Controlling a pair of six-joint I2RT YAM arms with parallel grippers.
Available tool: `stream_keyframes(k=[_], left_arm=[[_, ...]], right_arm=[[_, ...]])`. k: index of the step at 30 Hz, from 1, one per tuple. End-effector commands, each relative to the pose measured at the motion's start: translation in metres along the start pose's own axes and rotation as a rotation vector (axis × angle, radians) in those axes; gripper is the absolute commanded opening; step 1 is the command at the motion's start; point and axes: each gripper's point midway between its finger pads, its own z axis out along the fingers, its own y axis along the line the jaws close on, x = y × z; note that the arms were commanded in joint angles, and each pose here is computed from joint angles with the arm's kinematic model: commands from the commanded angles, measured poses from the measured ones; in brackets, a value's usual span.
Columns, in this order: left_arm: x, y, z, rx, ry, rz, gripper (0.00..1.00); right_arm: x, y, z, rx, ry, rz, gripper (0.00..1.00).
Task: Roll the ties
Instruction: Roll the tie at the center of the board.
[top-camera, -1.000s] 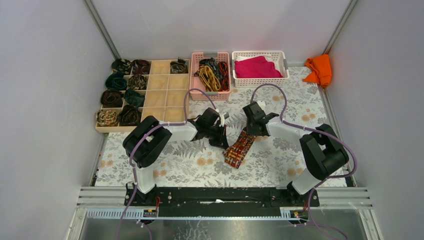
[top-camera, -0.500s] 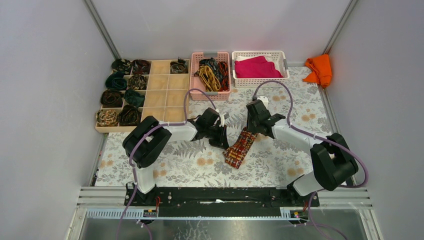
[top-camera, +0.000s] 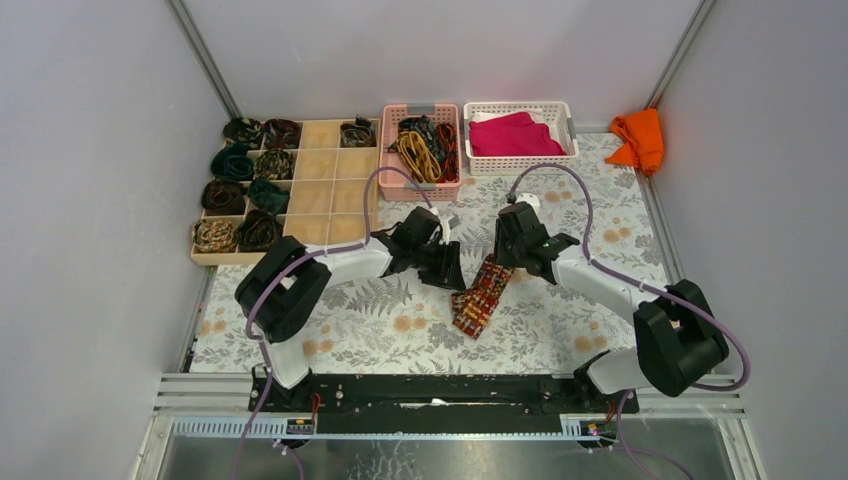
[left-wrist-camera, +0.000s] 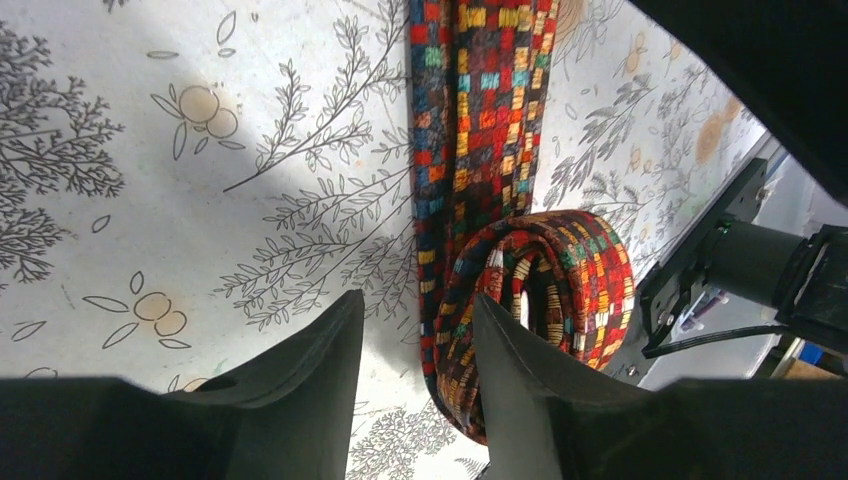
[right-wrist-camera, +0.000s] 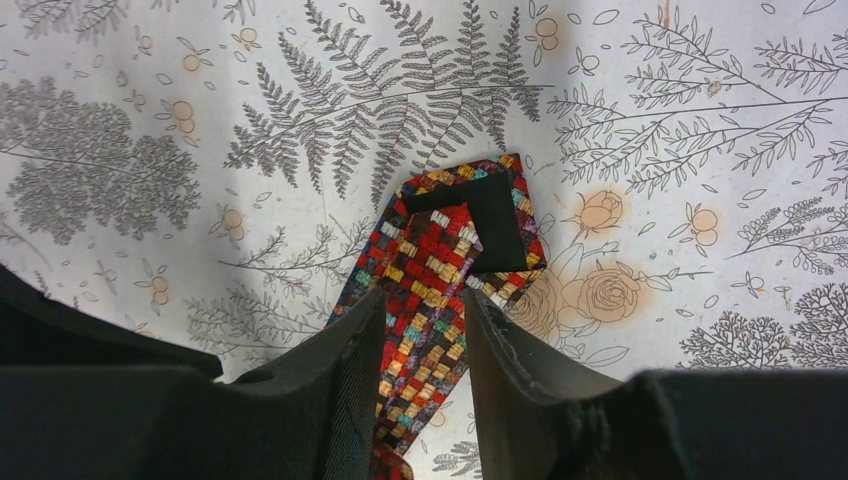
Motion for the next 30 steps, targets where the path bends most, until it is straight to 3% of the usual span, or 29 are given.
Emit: stream_keyframes(k=[1, 5, 7, 10, 13, 22, 26, 30], left_arm=[[-0.013, -0.004, -0.009, -0.033, -0.032, 0.024, 0.53], [-0.005, 0.004, -0.005, -0.054, -0.002, 0.012, 0.51], [0.002, 0.01, -0.001, -0.063, 0.022, -0.003, 0.39], [0.012, 0.018, 0.004, -0.076, 0.049, -0.025, 0.14], [0.019, 0.026, 0.006, -0.099, 0.061, -0.037, 0.1], [0.019, 0.048, -0.004, -0.217, -0.028, -0.025, 0.51], [0.012, 0.052, -0.011, -0.248, -0.093, 0.002, 0.6], [0.009, 0.056, -0.014, -0.28, -0.114, 0.008, 0.63]], right_arm=[[-0.013, 0.009, -0.013, -0.066, -0.055, 0.007, 0.42], [-0.014, 0.007, -0.016, -0.057, -0.061, 0.004, 0.43], [-0.015, 0.006, -0.016, -0.057, -0.064, 0.003, 0.42], [-0.013, 0.007, -0.016, -0.061, -0.06, 0.001, 0.42], [-0.009, 0.009, -0.015, -0.077, -0.045, -0.001, 0.43], [-0.002, 0.011, -0.015, -0.105, -0.036, 0.004, 0.43], [-0.002, 0.015, -0.015, -0.122, -0.037, 0.008, 0.43], [-0.004, 0.017, -0.017, -0.134, -0.043, 0.012, 0.42]])
